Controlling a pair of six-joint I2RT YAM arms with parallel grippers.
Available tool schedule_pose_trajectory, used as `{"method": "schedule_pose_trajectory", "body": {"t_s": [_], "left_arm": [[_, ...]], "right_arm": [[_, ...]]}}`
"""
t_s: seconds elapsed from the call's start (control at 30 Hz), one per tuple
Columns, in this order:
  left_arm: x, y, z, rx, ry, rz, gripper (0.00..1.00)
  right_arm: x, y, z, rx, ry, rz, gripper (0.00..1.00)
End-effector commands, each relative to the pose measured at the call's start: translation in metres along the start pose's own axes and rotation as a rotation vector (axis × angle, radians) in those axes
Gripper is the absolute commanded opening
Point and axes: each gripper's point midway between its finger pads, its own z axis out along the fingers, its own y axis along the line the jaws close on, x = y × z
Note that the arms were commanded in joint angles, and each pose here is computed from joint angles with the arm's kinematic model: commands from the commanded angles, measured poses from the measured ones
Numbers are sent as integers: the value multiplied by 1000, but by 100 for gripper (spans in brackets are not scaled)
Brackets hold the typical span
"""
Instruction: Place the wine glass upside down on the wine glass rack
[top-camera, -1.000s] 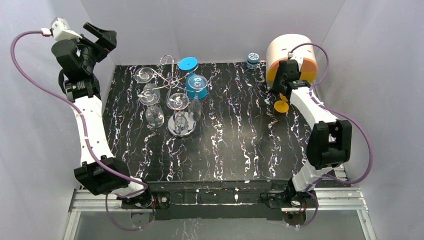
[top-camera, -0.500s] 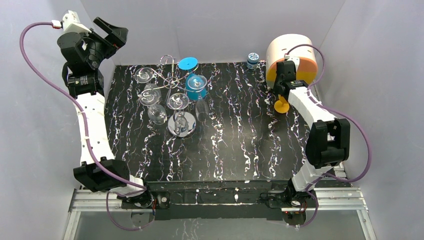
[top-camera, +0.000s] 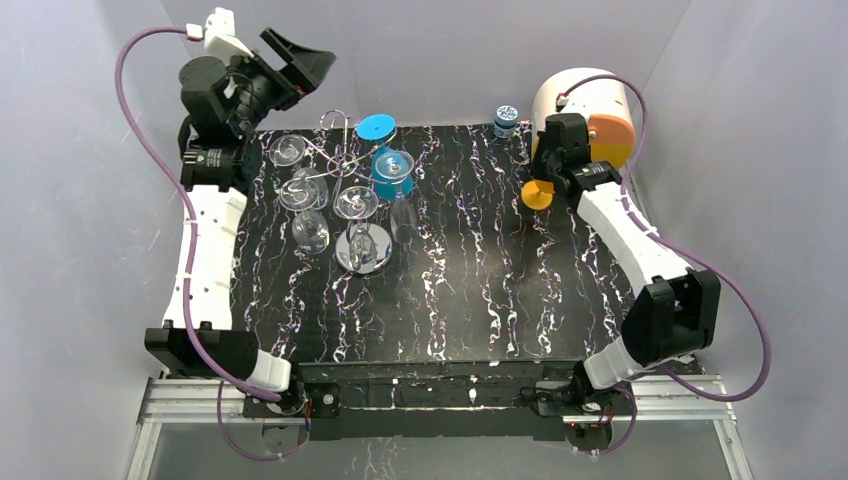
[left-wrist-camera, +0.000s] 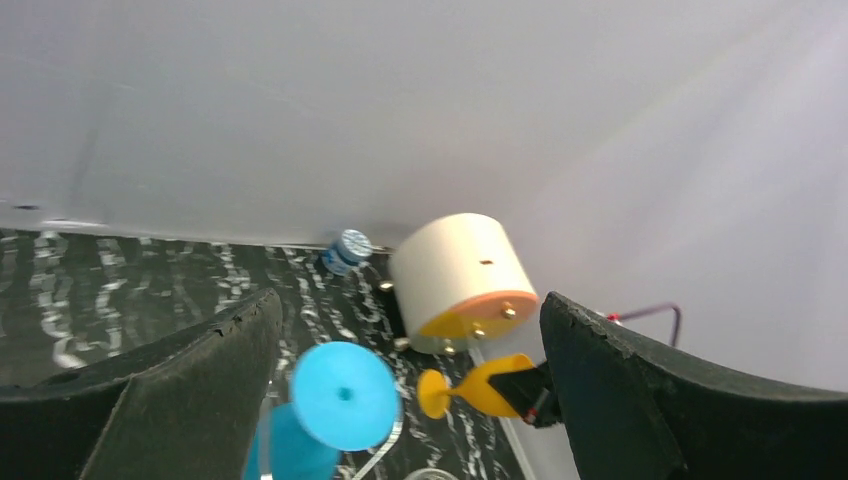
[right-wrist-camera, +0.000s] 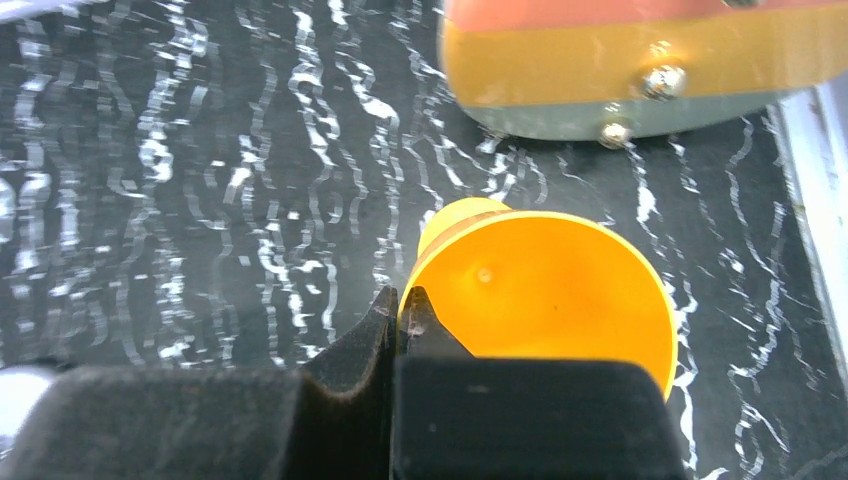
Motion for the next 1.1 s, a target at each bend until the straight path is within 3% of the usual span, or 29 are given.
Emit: {"method": "schedule_pose_trajectory", "body": {"t_s": [0.0, 0.13, 0.37, 0.57, 0.9, 1.07], "left_arm": [[-3, -70, -16, 212, -20, -41, 98], [-1, -113, -19, 434, -57, -153, 98], [6, -127, -18, 406, -68, -190, 98], [3, -140, -21, 405, -145, -290, 96], [5, -161, -20, 391, -194, -458, 91], [5, -171, -17, 372, -207, -529, 86]], "right_arm": [[-69, 37, -57, -207, -162, 100, 1], [-108, 60, -103, -328, -268, 114, 1], [-173, 87, -179, -533, -472, 157, 1], [-214, 117, -262, -856, -737, 157, 1], [-246, 158, -313, -1123, -904, 94, 1], [-242, 196, -334, -1160, -1000, 0, 1]]}}
